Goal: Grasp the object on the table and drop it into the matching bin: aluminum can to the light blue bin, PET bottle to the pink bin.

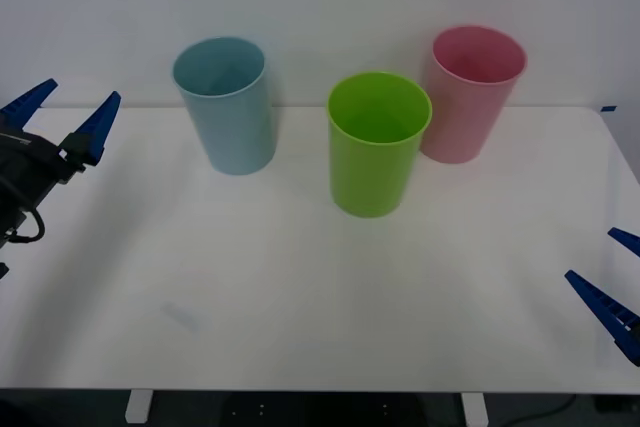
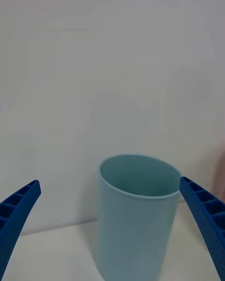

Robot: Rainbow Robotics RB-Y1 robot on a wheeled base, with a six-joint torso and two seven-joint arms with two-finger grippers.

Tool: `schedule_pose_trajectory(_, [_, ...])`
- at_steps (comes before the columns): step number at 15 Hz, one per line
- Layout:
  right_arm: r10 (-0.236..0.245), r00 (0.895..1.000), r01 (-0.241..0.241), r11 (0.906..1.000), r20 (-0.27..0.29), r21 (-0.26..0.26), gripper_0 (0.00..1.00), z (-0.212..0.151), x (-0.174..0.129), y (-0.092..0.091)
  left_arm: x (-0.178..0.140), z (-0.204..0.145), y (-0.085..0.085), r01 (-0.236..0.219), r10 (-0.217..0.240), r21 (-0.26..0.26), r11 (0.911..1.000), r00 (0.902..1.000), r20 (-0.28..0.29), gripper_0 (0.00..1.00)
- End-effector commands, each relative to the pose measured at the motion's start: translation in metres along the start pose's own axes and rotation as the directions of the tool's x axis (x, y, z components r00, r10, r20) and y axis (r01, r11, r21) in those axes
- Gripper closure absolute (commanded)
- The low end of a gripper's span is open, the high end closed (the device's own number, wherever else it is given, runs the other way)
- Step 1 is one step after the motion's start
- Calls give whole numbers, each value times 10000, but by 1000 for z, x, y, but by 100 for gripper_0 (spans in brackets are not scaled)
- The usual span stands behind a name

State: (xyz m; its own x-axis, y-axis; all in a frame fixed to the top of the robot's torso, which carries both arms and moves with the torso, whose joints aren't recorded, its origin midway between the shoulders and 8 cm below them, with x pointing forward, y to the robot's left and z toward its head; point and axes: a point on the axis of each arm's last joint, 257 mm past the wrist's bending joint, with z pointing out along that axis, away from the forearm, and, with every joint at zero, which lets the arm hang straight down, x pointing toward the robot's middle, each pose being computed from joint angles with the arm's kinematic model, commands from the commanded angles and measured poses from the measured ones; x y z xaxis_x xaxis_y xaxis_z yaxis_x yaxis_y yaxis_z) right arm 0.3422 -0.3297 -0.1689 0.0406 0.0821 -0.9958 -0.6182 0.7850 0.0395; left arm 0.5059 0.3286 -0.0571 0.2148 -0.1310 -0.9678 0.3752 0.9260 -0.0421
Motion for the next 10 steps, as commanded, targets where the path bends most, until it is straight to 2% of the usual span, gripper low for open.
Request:
schedule_pose_trajectory(1, [0, 10000, 0, 10000, 0, 0, 0, 0, 0, 0, 0, -38, 7, 76, -68, 412, 9991, 9998, -193, 0])
schedule_pose_trajectory(5, [0, 10000, 0, 10000, 0, 0, 0, 0, 0, 0, 3, -94, 13, 275, -224, 781, 9966, 9976, -652, 0])
schedule_pose_trajectory(8, [0, 10000, 0, 10000, 0, 0, 0, 0, 0, 0, 5, -130, 10, 482, -363, 1126, 9925, 9938, -1049, 0])
schedule_pose_trajectory(10, [0, 10000, 0, 10000, 0, 0, 0, 0, 0, 0, 5, -150, 5, 485, -298, 1425, 9886, 9910, -1302, 0])
